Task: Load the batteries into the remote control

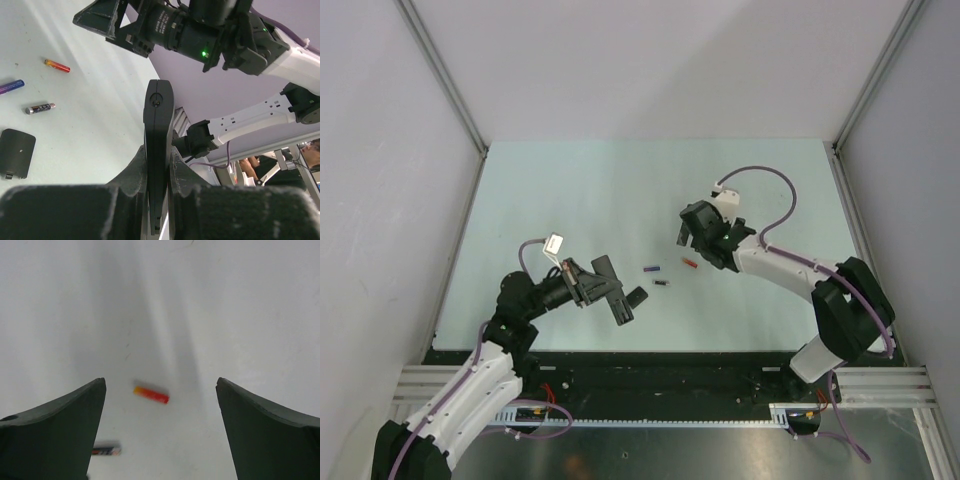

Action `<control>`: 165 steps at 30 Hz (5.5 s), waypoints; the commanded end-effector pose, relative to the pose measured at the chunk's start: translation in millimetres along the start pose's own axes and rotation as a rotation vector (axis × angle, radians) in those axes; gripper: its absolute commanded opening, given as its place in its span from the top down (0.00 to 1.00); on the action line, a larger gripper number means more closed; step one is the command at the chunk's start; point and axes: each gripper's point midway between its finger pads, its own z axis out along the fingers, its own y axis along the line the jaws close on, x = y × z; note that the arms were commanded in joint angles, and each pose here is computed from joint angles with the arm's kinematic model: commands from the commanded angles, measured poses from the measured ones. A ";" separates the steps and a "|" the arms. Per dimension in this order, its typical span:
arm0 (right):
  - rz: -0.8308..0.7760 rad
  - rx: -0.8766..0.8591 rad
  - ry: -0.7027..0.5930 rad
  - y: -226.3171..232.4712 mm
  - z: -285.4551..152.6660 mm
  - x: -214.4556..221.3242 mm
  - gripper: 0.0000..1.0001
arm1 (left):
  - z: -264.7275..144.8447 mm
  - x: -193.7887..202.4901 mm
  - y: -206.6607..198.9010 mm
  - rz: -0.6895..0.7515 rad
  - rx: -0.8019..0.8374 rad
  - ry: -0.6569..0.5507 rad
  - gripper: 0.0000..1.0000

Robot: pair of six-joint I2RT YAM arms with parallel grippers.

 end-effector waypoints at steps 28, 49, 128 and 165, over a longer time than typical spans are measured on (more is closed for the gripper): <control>0.142 0.039 0.174 23.5 22.9 78.3 0.19 | 0.5 -0.9 -0.1 -0.013 0.008 -0.019 1.00; 0.168 0.050 0.176 25.3 38.0 81.9 0.33 | 0.0 1.7 3.1 -0.008 0.004 -0.014 1.00; -0.841 -0.239 0.101 69.1 32.5 80.0 0.59 | -0.8 6.2 5.0 -0.006 0.006 0.002 1.00; -0.930 -0.420 0.303 49.5 42.2 107.7 0.34 | -4.3 7.7 1.4 -0.010 0.022 -0.006 1.00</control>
